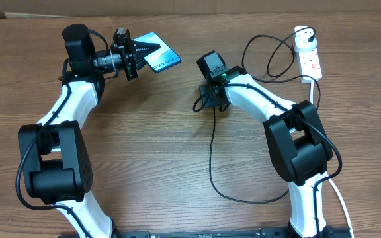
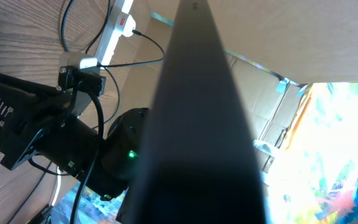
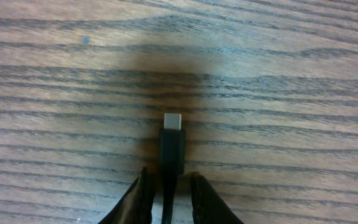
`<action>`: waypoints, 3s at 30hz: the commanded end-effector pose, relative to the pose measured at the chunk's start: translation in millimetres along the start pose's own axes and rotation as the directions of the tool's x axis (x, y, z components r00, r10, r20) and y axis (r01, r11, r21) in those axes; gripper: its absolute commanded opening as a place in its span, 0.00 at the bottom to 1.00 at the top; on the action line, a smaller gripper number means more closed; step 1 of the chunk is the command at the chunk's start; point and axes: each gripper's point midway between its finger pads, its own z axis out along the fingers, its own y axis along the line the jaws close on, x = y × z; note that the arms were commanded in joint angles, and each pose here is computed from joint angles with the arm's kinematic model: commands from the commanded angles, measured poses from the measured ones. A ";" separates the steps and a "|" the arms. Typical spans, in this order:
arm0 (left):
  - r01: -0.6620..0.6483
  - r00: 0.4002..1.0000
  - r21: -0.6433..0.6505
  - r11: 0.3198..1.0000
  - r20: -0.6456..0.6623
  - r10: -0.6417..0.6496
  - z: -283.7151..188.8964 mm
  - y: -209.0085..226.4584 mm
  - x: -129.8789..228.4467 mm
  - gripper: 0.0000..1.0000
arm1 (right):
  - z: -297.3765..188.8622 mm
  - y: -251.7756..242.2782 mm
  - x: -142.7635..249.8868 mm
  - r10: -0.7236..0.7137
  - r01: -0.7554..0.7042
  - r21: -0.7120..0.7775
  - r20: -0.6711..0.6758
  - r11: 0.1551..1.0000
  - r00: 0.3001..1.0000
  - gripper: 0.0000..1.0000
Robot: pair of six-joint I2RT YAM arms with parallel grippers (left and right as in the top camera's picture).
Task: Plug charger to phone and switch on socket
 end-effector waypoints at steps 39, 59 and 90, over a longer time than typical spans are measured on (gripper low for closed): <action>-0.031 0.999 0.006 1.000 -0.022 0.031 -2.4 -8.5 6.7 0.04 | -15.4 1.0 -16.9 0.044 -0.043 -0.016 0.063 0.999 0.997 0.04; -0.145 0.980 0.006 0.989 0.137 0.143 -3.9 -12.1 -20.2 0.04 | -114.3 9.9 22.2 0.046 -0.056 -0.156 -0.066 0.986 0.997 0.04; -0.173 0.985 -0.017 0.985 -0.028 0.173 39.4 -2.1 19.6 0.04 | -259.3 17.9 87.0 -0.093 0.082 -0.381 -0.011 0.921 0.996 0.04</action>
